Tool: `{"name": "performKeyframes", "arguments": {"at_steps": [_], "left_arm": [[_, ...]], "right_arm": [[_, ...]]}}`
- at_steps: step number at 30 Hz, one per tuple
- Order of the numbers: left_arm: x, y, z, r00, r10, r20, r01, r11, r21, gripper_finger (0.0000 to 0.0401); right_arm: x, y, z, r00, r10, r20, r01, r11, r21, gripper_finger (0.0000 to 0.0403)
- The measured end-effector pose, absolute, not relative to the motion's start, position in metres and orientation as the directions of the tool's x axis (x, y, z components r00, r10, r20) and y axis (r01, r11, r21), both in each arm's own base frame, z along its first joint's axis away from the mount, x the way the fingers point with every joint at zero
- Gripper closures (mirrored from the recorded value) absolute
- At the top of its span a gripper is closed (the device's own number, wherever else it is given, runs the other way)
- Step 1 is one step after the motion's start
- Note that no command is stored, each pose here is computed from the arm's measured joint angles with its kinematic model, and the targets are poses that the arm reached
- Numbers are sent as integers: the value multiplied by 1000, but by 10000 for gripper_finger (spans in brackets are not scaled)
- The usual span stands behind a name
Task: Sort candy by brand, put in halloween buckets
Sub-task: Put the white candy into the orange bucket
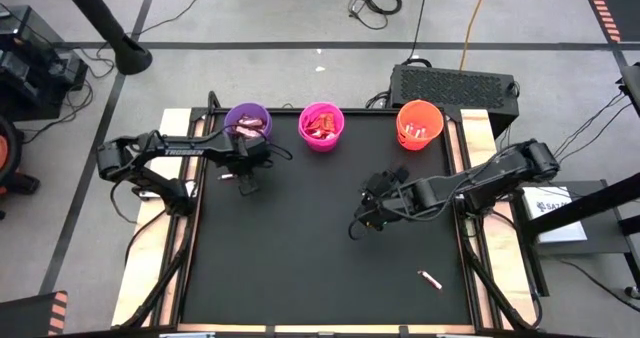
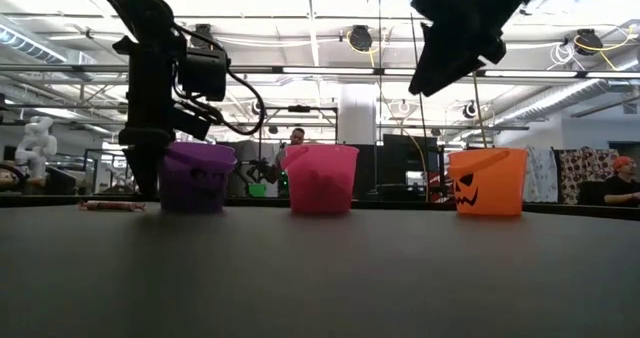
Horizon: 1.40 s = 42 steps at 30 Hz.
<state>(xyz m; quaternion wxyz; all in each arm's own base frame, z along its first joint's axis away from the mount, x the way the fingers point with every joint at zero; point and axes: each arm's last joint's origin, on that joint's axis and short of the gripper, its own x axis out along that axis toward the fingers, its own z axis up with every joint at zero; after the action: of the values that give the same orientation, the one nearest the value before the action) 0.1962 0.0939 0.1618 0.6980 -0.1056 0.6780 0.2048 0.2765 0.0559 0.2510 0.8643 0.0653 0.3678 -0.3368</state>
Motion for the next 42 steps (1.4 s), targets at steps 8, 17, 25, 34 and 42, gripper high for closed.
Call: {"name": "performKeyframes", "arguments": {"at_steps": [8, 17, 25, 34, 42], "left_arm": [[199, 87, 153, -35, 99, -994, -400, 910, 105, 213], [207, 84, 133, -123, 100, -987, -357, 924, 138, 212], [207, 85, 132, -123, 110, -986, -318, 937, 145, 220], [207, 85, 132, -120, 104, -987, -287, 949, 134, 339], [211, 77, 133, -108, 86, -990, -212, 971, 107, 397]], "right_arm": [[289, 66, 232, 488, -529, -694, 620, 770, -150, 218], [291, 68, 229, 500, -524, -690, 617, 774, -140, 218], [292, 68, 229, 501, -523, -689, 617, 775, -140, 218], [292, 69, 229, 505, -521, -688, 615, 777, -137, 218], [291, 74, 230, 513, -514, -688, 621, 775, -115, 218]]}}
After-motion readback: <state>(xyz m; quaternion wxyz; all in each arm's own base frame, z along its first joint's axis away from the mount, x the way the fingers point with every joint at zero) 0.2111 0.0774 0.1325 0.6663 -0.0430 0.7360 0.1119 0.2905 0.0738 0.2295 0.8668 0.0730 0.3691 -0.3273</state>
